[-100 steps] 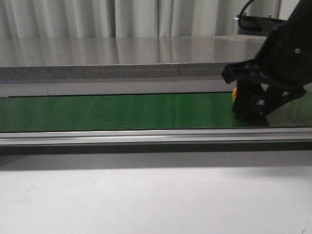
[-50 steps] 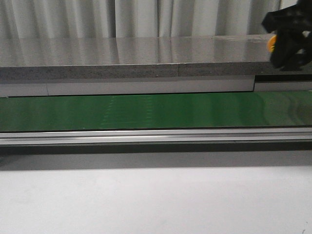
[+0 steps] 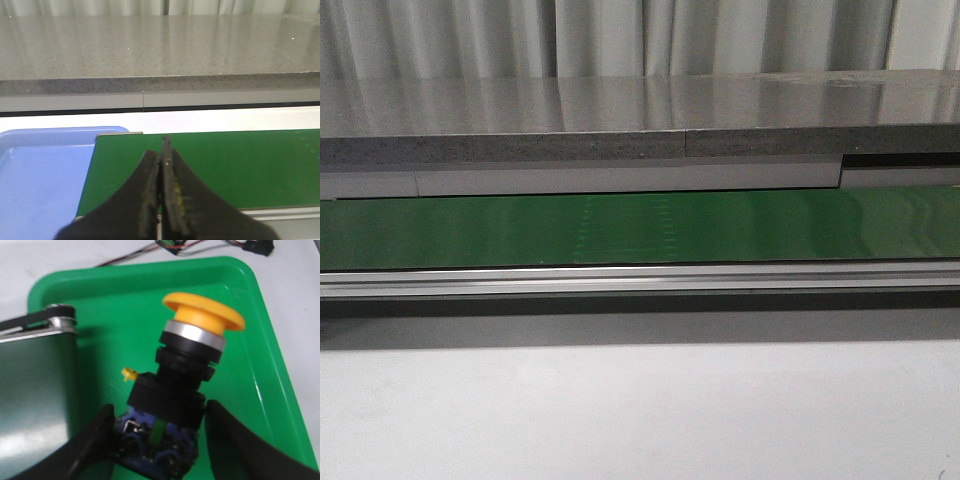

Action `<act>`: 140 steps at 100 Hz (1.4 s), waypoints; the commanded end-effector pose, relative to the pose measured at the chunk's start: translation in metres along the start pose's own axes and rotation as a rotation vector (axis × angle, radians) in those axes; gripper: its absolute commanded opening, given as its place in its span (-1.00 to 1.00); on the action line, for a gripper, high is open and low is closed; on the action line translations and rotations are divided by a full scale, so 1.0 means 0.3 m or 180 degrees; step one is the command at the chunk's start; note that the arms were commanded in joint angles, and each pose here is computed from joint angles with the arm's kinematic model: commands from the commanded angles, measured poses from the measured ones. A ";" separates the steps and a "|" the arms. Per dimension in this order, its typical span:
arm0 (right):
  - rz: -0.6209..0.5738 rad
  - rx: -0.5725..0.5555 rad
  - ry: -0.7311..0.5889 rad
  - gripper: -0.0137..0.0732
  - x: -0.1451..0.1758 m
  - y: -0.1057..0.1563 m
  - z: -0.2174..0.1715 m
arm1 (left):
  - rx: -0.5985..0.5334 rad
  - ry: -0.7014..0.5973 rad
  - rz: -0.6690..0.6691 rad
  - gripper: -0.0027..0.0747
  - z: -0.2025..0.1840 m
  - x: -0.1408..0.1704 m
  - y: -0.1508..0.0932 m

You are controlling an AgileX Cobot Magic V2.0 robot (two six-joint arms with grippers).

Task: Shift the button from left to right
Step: 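Lift the button with the right gripper over the green tray, then lower the button into the green tray and open the right gripper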

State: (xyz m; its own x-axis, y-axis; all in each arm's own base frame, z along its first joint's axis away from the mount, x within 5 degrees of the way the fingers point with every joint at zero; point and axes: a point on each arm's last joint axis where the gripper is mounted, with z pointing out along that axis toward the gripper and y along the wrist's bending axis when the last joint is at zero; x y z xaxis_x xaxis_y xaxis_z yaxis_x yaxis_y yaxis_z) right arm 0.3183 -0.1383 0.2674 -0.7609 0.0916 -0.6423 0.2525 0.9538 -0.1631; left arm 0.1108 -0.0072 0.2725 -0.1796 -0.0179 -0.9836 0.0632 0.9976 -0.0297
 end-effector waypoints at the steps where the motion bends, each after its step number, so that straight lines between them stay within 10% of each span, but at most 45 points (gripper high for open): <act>1: -0.0177 0.0100 -0.0167 -0.34 -0.034 -0.034 -0.007 | -0.0024 -0.0342 -0.0017 -0.98 -0.004 -0.055 0.001; 75: -0.0281 -0.0179 0.0332 -0.32 0.044 0.021 0.204 | -0.0024 -0.0342 -0.0017 -0.98 -0.004 -0.055 0.001; 110: -0.0232 -0.0198 0.0346 0.62 0.050 0.023 0.221 | -0.0024 -0.0342 -0.0017 -0.98 -0.004 -0.055 0.001; 140: -0.0083 -0.0129 0.0094 0.66 0.005 0.012 0.159 | -0.0024 -0.0342 -0.0017 -0.98 -0.004 -0.055 0.001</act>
State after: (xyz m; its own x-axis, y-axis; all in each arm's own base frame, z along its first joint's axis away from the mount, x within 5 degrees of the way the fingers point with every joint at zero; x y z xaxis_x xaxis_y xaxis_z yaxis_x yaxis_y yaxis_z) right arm 0.3439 -0.1491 0.1870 -0.8731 0.0700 -0.4825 0.1570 0.9773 -0.1424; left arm 0.1108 -0.0072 0.2725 -0.1796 -0.0179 -0.9836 0.0632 0.9976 -0.0297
